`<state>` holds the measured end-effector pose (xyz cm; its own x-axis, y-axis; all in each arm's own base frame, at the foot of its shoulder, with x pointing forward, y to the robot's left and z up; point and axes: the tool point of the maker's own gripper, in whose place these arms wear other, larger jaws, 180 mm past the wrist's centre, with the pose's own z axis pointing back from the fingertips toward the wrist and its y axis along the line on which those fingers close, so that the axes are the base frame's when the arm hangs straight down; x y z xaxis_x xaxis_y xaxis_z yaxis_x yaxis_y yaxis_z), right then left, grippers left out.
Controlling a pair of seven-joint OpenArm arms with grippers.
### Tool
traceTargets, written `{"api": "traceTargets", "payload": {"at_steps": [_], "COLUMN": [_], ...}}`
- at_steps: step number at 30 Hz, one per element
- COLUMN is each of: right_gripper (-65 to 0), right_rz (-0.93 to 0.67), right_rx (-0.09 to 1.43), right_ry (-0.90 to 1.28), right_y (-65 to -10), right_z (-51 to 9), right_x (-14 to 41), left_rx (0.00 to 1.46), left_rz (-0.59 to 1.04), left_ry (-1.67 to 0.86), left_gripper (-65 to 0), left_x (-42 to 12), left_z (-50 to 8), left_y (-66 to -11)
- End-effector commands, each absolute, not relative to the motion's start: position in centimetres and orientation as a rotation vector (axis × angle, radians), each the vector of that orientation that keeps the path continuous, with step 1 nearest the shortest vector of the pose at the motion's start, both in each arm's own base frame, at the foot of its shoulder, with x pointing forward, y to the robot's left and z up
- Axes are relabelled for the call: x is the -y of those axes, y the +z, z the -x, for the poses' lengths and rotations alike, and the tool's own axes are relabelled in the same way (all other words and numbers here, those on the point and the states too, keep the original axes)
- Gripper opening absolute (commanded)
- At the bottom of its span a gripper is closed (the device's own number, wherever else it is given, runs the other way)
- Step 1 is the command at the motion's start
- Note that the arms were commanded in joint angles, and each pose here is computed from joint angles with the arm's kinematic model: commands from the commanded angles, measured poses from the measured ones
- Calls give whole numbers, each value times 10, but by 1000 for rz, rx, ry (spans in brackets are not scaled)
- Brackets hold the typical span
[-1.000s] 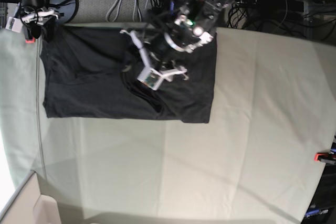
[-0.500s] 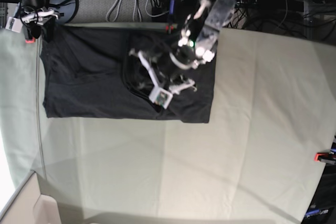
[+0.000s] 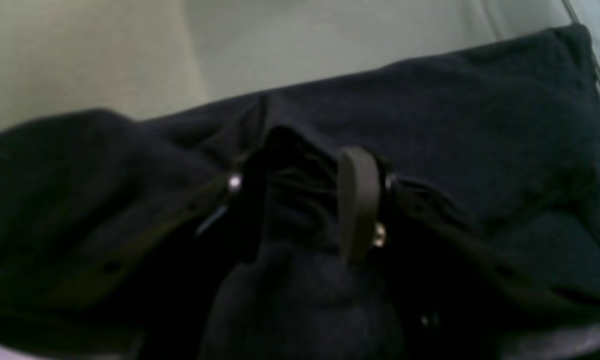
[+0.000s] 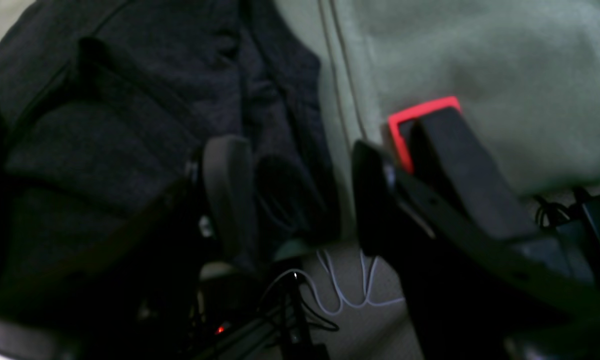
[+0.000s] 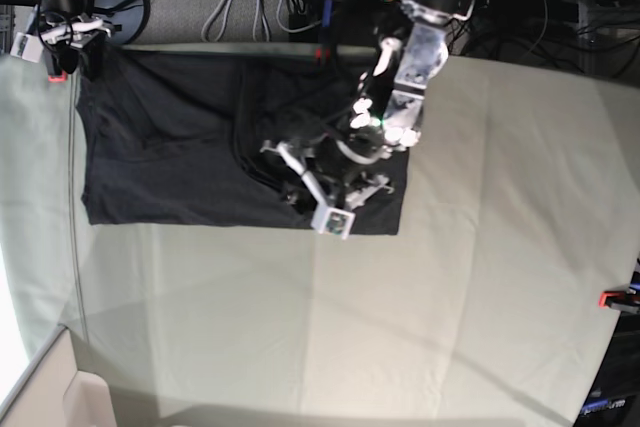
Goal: Layout the t-shirt on the table in an organized manner, then fold the t-shirt properly
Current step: 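Lower the held end onto the strip's middle and open the left gripper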
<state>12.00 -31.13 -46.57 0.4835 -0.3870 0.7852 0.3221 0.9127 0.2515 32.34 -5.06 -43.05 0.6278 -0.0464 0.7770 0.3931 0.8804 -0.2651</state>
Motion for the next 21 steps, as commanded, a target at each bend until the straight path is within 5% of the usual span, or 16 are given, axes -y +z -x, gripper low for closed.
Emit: {"api": "traceTargets", "payload": {"at_steps": [1, 14, 21], "right_gripper": [-328, -327, -327], "right_rz": [-12, -12, -13], "right_rx": [990, 986, 983], "right_ry": [-434, -432, -431], "right_y": [-457, -458, -458], "right_z": [-116, -115, -114], "right_x": [333, 332, 332], "left_rx": [906, 884, 896], "left_rz": [461, 462, 626], "left_ry": [-257, -300, -340], "left_gripper": [-419, -419, -419], "left_x": [59, 74, 124], "left_z": [-337, -363, -360], "left_y": [-417, -420, -390]}}
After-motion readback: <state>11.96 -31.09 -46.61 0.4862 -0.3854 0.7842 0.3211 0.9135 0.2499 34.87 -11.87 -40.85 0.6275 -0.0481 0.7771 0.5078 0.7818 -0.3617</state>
